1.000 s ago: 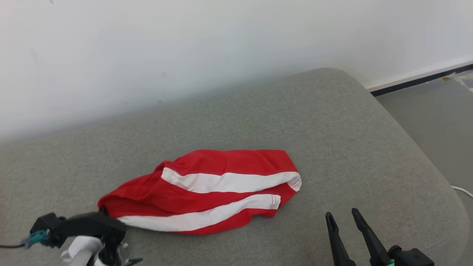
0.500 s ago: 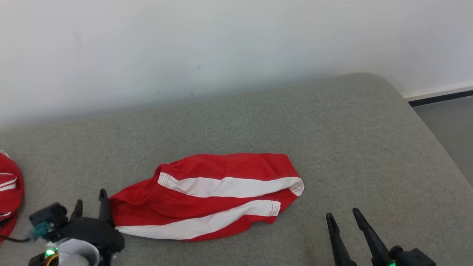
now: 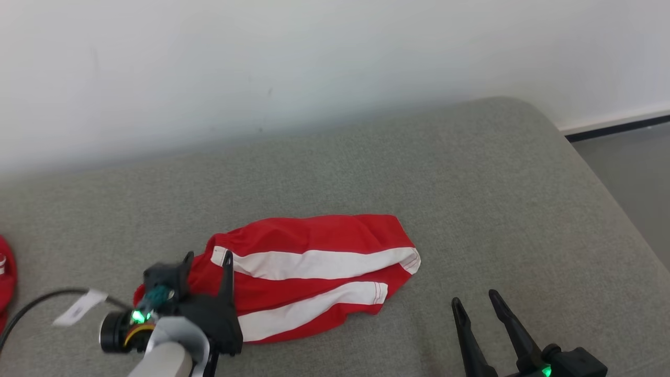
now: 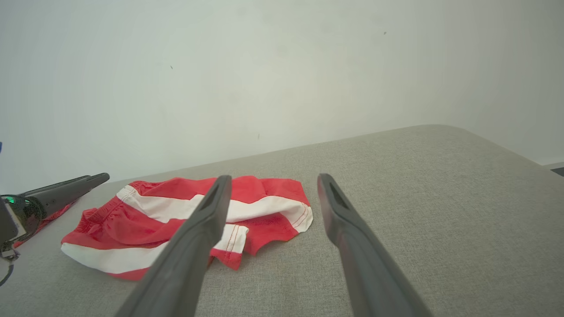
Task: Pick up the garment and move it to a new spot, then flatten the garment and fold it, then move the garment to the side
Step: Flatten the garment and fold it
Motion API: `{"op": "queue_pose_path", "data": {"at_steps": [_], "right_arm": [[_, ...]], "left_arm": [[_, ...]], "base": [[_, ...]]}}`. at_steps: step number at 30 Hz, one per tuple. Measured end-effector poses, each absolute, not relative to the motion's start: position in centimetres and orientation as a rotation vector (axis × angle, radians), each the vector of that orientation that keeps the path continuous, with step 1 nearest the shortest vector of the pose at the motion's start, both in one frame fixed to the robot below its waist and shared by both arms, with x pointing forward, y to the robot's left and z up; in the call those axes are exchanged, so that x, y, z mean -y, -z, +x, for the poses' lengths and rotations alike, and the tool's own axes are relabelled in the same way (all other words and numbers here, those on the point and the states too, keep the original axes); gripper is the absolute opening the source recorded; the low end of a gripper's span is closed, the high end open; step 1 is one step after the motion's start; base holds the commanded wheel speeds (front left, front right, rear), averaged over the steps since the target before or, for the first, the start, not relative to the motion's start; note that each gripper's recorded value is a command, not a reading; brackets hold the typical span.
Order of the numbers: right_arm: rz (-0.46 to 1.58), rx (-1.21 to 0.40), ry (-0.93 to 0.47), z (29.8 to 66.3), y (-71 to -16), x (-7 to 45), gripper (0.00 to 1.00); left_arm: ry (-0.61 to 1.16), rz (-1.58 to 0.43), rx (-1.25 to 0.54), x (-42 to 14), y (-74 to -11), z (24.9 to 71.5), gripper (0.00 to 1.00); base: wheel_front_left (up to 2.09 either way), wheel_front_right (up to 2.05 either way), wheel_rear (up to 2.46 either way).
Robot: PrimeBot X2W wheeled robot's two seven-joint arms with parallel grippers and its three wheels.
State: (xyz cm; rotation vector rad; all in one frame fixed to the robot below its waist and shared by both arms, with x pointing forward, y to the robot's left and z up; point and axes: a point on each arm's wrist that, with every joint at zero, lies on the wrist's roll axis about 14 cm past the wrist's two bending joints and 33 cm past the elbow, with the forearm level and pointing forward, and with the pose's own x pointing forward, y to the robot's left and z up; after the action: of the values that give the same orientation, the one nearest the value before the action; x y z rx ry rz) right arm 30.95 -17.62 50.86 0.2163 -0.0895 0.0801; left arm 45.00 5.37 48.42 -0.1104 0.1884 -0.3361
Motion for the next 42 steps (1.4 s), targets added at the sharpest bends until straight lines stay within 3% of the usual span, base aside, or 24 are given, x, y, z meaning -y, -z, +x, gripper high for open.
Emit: {"op": "queue_pose_path", "data": {"at_steps": [11, 18, 29, 31, 33, 34, 35, 36, 37, 38, 42], "right_arm": [[0.212, 0.054, -0.023, 31.9, -49.9, 19.2, 1.0], [0.207, 0.041, 0.001, 32.1, -49.5, 19.9, 1.0], [0.212, 0.044, -0.025, 32.6, -49.6, 19.1, 1.0], [0.215, 0.042, -0.032, 32.7, -49.5, 18.9, 1.0], [0.217, 0.039, -0.034, 32.7, -49.5, 18.8, 1.0], [0.217, 0.039, -0.034, 32.7, -49.4, 18.7, 1.0], [0.218, 0.038, -0.034, 32.7, -49.4, 18.7, 1.0], [0.218, 0.038, -0.034, 32.7, -49.4, 18.7, 1.0], [0.218, 0.039, -0.034, 32.7, -49.4, 18.8, 1.0], [0.218, 0.039, -0.033, 32.7, -49.4, 18.8, 1.0], [0.215, 0.043, -0.022, 32.6, -49.5, 19.2, 1.0]], "left_arm": [[0.351, 0.127, -0.349, -3.2, -45.7, 48.4, 1.0], [0.337, 0.113, -0.459, -3.0, -43.4, 48.0, 1.0], [0.35, 0.047, -0.471, -3.3, -44.7, 46.2, 0.98], [0.351, 0.034, -0.499, -3.5, -44.2, 45.7, 0.89], [0.346, 0.031, -0.487, -3.9, -44.4, 45.9, 0.87], [0.344, 0.028, -0.483, -3.9, -44.5, 46.0, 0.8], [0.342, 0.023, -0.48, -3.9, -44.7, 46.0, 0.66], [0.346, 0.02, -0.477, -3.7, -44.8, 46.0, 0.33], [0.347, 0.019, -0.478, -3.7, -44.8, 46.0, 0.11], [0.346, 0.021, -0.481, -3.7, -44.8, 46.0, 0.0], [0.349, 0.019, -0.503, -3.8, -44.4, 45.8, 0.0]], "base": [[0.0, 0.0, 0.0], [0.0, 0.0, 0.0], [0.0, 0.0, 0.0], [0.0, 0.0, 0.0], [0.0, 0.0, 0.0], [0.0, 0.0, 0.0], [0.0, 0.0, 0.0], [0.0, 0.0, 0.0], [0.0, 0.0, 0.0], [0.0, 0.0, 0.0], [0.0, 0.0, 0.0]]}}
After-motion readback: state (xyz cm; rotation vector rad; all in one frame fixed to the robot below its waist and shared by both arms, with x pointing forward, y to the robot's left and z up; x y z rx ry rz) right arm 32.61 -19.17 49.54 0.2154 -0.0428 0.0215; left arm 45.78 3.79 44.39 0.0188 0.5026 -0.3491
